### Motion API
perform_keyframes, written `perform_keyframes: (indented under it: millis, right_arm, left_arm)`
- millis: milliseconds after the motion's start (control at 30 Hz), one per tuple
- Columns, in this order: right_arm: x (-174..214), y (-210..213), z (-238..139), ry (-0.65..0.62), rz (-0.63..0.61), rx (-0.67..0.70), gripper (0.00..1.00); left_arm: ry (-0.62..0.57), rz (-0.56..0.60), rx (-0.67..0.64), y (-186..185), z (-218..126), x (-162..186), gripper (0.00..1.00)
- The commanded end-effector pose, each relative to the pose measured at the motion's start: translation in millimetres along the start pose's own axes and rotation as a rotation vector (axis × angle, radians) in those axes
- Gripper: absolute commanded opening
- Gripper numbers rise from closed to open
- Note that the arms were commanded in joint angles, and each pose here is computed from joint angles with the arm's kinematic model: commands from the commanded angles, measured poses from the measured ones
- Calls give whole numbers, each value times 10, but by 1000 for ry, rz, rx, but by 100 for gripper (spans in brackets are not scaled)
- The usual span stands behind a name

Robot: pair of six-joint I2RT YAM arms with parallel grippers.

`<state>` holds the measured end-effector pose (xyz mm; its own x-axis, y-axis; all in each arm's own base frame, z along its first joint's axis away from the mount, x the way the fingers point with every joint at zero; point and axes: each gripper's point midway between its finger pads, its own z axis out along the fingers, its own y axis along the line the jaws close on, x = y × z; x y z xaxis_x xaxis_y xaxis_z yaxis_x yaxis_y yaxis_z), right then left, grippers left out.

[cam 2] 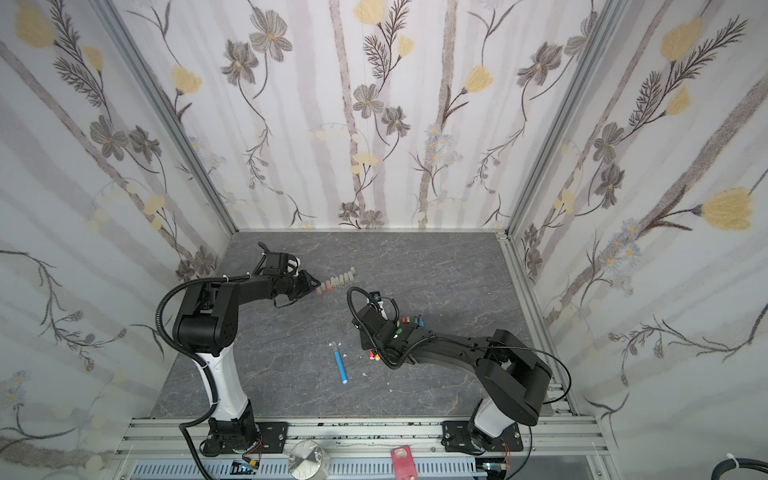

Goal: Open the pen caps
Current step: 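Open the left gripper while the right gripper moves toward the capped blue marker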

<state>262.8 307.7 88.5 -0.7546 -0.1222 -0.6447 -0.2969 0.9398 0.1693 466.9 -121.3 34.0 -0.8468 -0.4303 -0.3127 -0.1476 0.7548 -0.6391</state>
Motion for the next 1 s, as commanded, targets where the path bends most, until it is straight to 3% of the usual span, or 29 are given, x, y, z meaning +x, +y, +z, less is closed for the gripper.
perform_keyframes:
  millis: [0,300,500,967]
  right_arm:
    - [38,180,58,32,-46,-42,42]
    - [191,627,74,72,-107,-107,45]
    - [402,886,93,125,-149,-121,45]
    - [843,969,262,260,-236,-51,44]
  left_arm:
    - [-22,7,-4,-50,-112,-26,32]
    - [-105,36,1,-273,-650,-60,34]
    - [-132,30,-12,-207,-989,112,35]
    - [-132,31,-45,-2,-1392,472,38]
